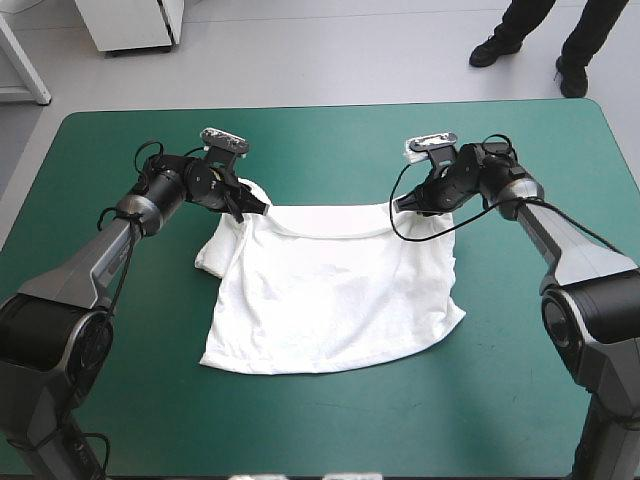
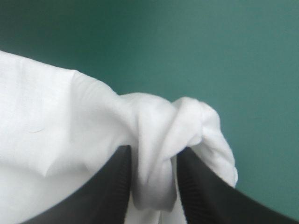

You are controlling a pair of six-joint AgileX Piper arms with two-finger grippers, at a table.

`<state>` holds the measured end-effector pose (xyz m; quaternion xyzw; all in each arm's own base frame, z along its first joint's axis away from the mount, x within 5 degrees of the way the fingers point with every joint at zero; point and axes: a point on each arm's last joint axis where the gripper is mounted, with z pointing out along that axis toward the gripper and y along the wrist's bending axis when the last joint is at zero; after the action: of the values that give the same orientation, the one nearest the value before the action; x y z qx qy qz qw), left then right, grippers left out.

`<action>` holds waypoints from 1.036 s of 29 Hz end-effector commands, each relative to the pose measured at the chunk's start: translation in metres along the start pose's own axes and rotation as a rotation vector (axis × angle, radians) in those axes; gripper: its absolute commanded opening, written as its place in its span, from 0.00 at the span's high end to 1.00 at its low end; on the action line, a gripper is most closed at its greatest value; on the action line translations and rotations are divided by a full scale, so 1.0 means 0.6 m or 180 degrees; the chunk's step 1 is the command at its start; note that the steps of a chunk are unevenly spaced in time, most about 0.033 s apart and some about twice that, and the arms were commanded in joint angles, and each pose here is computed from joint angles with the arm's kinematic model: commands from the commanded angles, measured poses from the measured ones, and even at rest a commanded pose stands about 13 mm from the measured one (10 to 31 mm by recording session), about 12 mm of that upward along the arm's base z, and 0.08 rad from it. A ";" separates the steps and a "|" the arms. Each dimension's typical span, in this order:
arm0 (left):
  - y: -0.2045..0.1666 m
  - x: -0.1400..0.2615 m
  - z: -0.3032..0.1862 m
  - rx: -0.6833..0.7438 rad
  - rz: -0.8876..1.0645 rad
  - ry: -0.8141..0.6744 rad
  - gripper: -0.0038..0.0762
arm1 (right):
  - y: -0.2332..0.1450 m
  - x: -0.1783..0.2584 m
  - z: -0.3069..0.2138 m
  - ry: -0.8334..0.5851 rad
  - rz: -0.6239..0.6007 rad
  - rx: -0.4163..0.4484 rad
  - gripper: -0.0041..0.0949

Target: Fold the cloth

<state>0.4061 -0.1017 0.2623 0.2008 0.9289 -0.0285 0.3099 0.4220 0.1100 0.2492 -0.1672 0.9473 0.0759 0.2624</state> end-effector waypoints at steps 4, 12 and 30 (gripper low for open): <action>0.000 -0.026 -0.084 0.0004 -0.0014 -0.0274 0.29 | 0.003 -0.030 -0.112 -0.0466 -0.0164 0.0128 0.31; -0.016 0.005 -0.258 0.0090 0.0042 -0.0096 0.29 | 0.011 -0.012 -0.261 -0.0689 -0.0208 0.0292 0.31; -0.100 0.159 -0.379 0.0580 0.0066 0.0440 0.29 | 0.060 0.178 -0.430 -0.0634 -0.0130 0.0118 0.32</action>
<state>0.1935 -0.0799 0.3989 0.2255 0.9322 -0.1034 0.2635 0.2133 0.0568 0.4094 -0.1769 0.9217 0.0632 0.3393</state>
